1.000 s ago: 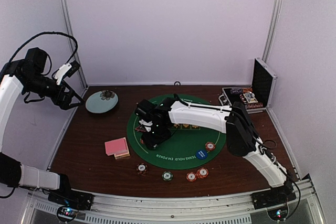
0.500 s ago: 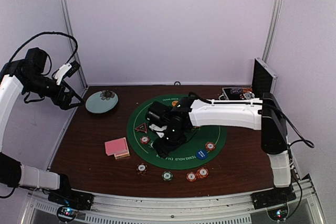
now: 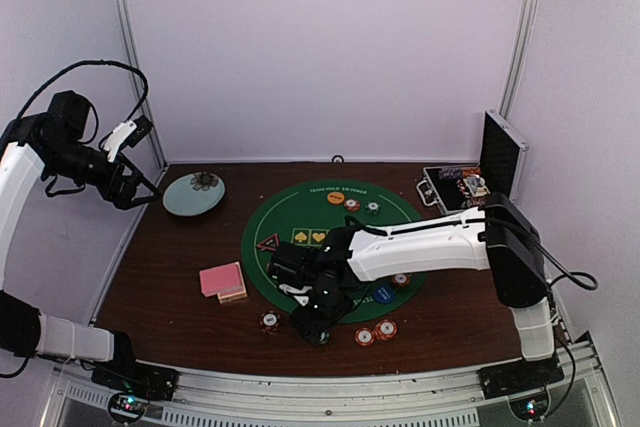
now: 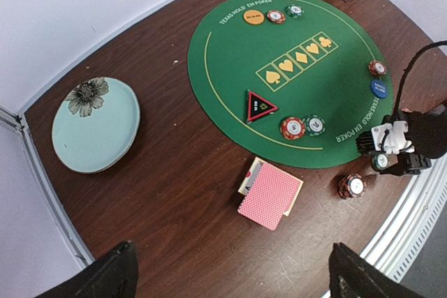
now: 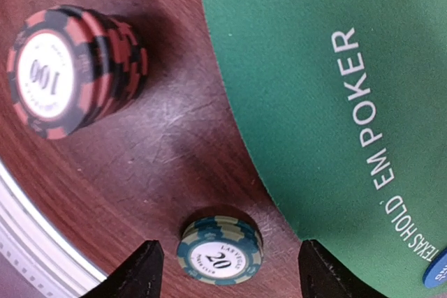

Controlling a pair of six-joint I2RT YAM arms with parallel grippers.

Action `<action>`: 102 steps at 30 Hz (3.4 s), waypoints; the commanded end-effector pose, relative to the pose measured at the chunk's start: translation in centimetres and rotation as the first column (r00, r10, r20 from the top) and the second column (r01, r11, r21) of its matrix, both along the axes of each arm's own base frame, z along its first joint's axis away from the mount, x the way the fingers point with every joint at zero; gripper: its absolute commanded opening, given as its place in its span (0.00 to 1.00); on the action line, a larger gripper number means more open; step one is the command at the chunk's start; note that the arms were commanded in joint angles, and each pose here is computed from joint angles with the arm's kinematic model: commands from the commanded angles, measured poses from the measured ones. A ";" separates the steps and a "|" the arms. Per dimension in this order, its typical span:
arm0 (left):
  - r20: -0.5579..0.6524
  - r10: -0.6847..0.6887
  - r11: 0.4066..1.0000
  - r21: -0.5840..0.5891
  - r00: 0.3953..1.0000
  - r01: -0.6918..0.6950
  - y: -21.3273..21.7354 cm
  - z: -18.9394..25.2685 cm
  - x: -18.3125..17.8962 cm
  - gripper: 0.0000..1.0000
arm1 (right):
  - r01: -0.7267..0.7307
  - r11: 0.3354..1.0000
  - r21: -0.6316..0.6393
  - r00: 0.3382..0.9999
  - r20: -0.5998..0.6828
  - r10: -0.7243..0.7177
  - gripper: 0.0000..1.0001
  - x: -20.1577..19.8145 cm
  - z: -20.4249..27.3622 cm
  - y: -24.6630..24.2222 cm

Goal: Distribute texas hold em gaming equipment

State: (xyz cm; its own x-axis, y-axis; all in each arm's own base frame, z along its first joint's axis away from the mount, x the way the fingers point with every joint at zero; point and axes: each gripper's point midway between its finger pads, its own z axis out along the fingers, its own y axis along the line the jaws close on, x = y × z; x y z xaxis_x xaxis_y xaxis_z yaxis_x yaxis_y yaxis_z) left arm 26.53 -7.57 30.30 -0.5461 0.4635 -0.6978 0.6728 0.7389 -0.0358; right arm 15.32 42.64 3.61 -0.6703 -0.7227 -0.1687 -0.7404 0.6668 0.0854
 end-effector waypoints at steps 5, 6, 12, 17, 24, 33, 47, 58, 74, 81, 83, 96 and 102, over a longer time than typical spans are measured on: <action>0.031 -0.008 1.000 0.003 0.999 0.008 0.0 0.6 0.0 0.98 | 0.002 0.999 -0.038 1.000 0.020 -0.001 0.65 0.3 -1.4 0.0; 0.030 -0.007 1.000 0.003 1.000 0.007 0.0 0.6 0.1 0.98 | 0.001 0.999 -0.043 1.000 0.020 0.000 0.64 0.2 -1.5 -0.1; 0.029 -0.009 1.000 -0.001 1.000 0.009 -0.1 0.7 0.1 0.97 | -0.001 0.999 -0.048 1.000 0.026 0.003 0.54 0.1 -1.4 -0.1; 0.029 -0.008 1.000 0.001 1.000 0.008 0.0 0.6 0.1 0.98 | 0.000 0.999 -0.040 0.999 0.037 0.001 0.47 0.2 -0.6 -0.1; 0.029 -0.009 1.000 -0.002 1.000 0.009 -0.1 0.7 0.0 0.97 | -0.002 1.000 -0.023 0.999 0.054 0.003 0.40 0.4 1.1 0.1; 0.035 -0.008 1.000 0.000 0.999 0.008 0.0 0.8 0.0 0.98 | 0.000 1.000 0.007 0.999 0.052 0.000 0.30 0.3 3.0 0.4; 0.036 -0.009 1.000 0.004 0.999 0.008 0.0 0.7 0.0 0.98 | 0.030 1.000 -0.003 0.997 0.076 -0.029 0.28 1.2 4.5 -0.8; 0.037 -0.008 1.000 0.005 0.999 0.008 0.0 0.8 -0.1 0.98 | 0.237 0.971 -0.016 0.964 0.124 -0.233 0.27 8.6 7.6 -8.4; 0.031 -0.011 1.000 0.005 0.999 0.010 0.0 0.6 -0.1 0.98 | 0.543 0.833 -0.104 0.838 0.123 -0.531 0.26 16.8 2.8 -22.3; 0.032 -0.008 1.000 0.014 0.999 0.007 0.1 0.6 0.0 0.98 | 0.573 0.810 -0.124 0.819 0.101 -0.564 0.26 17.5 0.6 -23.7; 0.034 -0.008 1.000 0.015 0.999 0.007 0.1 0.7 0.0 0.97 | 0.575 0.807 -0.133 0.818 0.097 -0.567 0.26 17.4 0.0 -23.9; 0.031 -0.011 1.000 0.012 0.999 0.011 0.1 0.7 0.1 0.97 | 0.583 0.804 -0.116 0.812 0.054 -0.581 0.28 16.8 -1.6 -23.4; 0.028 -0.003 1.000 0.022 1.000 0.003 0.3 0.5 0.0 0.97 | 0.581 0.804 -0.130 0.813 0.057 -0.579 0.52 16.6 -1.5 -23.7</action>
